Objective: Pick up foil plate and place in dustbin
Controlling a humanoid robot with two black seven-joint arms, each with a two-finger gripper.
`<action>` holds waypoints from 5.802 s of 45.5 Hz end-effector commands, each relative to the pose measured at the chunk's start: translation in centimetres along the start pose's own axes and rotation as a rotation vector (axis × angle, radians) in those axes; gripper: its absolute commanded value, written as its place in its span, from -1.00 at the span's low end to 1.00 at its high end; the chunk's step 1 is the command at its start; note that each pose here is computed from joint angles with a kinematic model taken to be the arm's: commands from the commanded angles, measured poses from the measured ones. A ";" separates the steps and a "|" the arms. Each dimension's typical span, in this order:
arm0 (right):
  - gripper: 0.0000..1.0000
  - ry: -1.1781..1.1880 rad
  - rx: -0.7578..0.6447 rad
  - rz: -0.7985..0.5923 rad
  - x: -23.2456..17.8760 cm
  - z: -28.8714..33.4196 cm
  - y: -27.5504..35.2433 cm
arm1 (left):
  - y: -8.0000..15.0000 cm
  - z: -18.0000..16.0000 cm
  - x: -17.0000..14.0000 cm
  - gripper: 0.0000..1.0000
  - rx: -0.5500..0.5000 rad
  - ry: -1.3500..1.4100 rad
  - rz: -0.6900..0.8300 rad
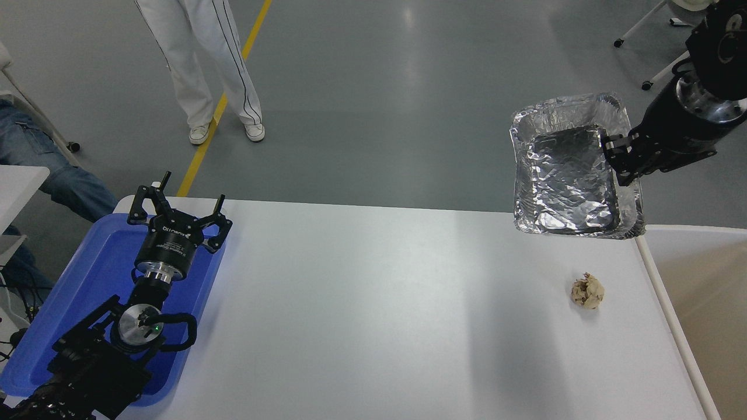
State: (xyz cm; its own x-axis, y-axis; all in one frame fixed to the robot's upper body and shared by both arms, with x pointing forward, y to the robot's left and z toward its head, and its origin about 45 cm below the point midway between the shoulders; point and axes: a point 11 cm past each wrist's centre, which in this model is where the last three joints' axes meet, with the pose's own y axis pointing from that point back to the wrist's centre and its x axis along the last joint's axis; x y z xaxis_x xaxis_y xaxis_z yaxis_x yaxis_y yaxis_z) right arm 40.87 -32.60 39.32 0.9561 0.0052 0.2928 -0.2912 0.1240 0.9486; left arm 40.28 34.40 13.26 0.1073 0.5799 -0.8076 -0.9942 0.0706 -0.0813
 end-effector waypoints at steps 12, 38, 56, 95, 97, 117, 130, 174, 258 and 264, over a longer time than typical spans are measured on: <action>-1.00 -0.069 -0.150 -0.035 -1.2 5.7 -0.4 | 0.0 0.0 0.1 1.00 -0.001 0.000 0.002; -1.00 -0.464 -0.285 0.027 -6.9 24.6 -2.7 | 0.0 0.0 0.1 1.00 -0.001 0.000 0.002; -1.00 -0.586 -0.335 -0.031 -12.9 29.6 -9.0 | 0.0 0.0 0.1 1.00 -0.001 0.000 0.002; -1.00 -0.644 -0.432 0.268 -20.5 32.2 -19.3 | 0.1 0.0 0.1 1.00 -0.001 0.000 0.004; -1.00 -0.646 -0.449 0.301 -21.3 32.5 -19.7 | 0.0 0.0 0.1 1.00 -0.001 0.000 0.002; -1.00 -0.500 -0.568 0.539 -22.0 31.7 -22.7 | 0.0 0.0 0.1 1.00 -0.001 0.000 0.002; -1.00 -0.475 -0.581 0.584 -23.5 30.5 -24.3 | 0.0 0.0 0.1 1.00 -0.001 0.000 0.002; 1.00 -0.564 -0.535 0.597 -23.3 29.7 -24.9 | 0.1 0.0 0.1 1.00 -0.001 0.000 0.004; 1.00 -0.129 -0.094 -0.319 -9.5 7.4 -9.9 | 0.1 0.0 0.1 1.00 -0.001 0.000 0.004; 1.00 -0.059 -0.049 -0.279 -7.7 3.9 -8.1 | 0.0 0.0 0.1 1.00 -0.001 0.000 0.002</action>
State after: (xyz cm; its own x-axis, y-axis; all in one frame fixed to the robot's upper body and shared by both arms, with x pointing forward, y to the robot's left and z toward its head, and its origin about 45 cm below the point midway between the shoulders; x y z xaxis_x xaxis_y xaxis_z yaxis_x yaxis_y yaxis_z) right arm 33.50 -43.40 25.91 0.9753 -0.2188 0.0306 0.0098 0.1810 0.9834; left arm 40.24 34.46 13.20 0.1044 0.5798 -0.8080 -0.9945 0.0678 -0.0798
